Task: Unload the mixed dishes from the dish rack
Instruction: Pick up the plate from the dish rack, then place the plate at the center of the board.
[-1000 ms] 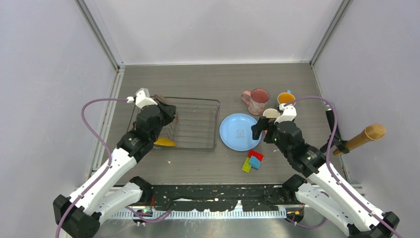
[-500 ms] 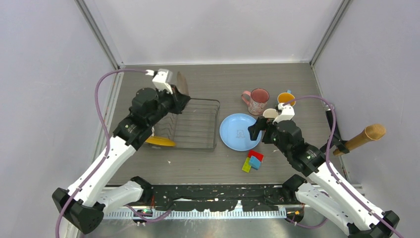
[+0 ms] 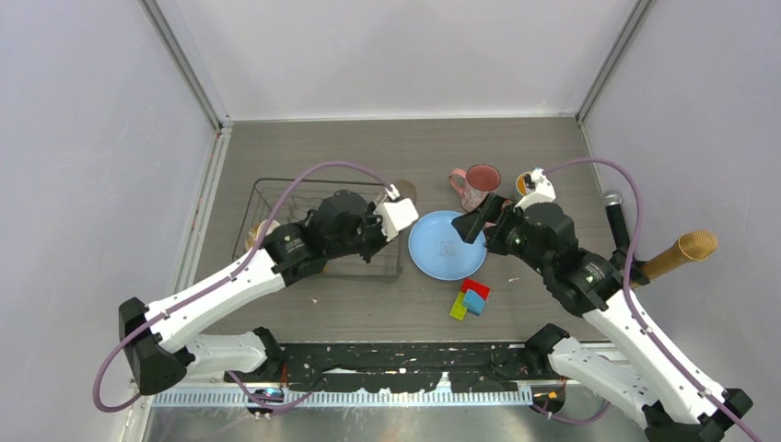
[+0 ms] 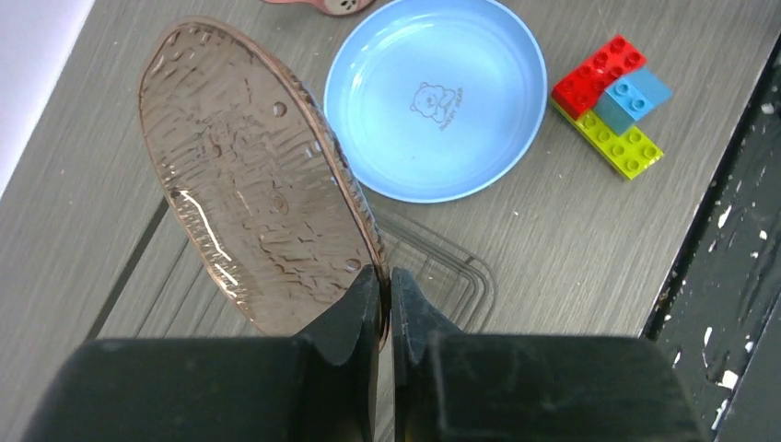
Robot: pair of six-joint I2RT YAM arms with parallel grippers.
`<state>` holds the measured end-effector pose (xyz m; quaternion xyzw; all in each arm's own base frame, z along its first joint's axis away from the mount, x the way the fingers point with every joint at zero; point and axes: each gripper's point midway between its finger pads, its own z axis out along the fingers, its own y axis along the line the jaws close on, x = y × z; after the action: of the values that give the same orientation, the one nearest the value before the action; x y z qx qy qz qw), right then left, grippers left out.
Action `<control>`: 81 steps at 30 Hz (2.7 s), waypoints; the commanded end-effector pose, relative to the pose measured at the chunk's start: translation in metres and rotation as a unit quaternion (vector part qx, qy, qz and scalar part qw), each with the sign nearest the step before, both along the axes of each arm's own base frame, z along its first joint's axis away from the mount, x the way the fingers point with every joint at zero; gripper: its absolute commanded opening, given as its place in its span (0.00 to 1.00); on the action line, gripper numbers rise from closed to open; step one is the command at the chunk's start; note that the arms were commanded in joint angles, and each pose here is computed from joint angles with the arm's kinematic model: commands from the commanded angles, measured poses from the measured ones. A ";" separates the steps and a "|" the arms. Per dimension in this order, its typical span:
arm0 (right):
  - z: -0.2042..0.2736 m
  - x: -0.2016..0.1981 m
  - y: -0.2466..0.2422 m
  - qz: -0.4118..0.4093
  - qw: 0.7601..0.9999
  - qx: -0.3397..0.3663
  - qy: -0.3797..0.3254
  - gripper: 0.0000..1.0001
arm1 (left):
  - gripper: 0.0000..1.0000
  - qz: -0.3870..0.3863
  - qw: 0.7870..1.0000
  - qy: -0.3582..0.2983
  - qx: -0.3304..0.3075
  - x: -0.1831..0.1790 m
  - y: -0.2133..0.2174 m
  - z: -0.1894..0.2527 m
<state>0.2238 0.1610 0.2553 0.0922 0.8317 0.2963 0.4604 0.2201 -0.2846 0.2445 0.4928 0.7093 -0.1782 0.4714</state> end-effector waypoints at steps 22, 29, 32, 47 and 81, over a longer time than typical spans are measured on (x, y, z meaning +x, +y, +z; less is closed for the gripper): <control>0.012 0.009 0.044 0.035 0.994 0.096 0.042 0.91 | 0.00 -0.111 0.970 -0.141 0.163 -0.054 -0.036 -0.026; -0.024 0.007 0.045 0.041 0.993 0.056 0.091 0.82 | 0.00 -0.123 0.967 -0.154 0.163 -0.062 -0.042 -0.023; -0.034 0.006 0.052 0.058 0.991 0.049 0.108 0.75 | 0.00 -0.137 0.965 -0.154 0.161 -0.066 -0.047 -0.025; -0.041 0.004 0.055 0.085 0.990 0.027 0.110 0.13 | 0.00 -0.134 0.960 -0.161 0.188 -0.068 -0.060 -0.035; -0.090 0.037 -0.056 -0.179 0.968 -0.159 0.079 0.00 | 1.00 0.331 0.896 -0.019 -0.297 -0.046 0.106 0.060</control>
<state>0.2520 0.1114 0.1726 0.1850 0.8734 0.0987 0.4395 0.1722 -0.2139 0.3092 0.2030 0.7098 -0.1768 0.6510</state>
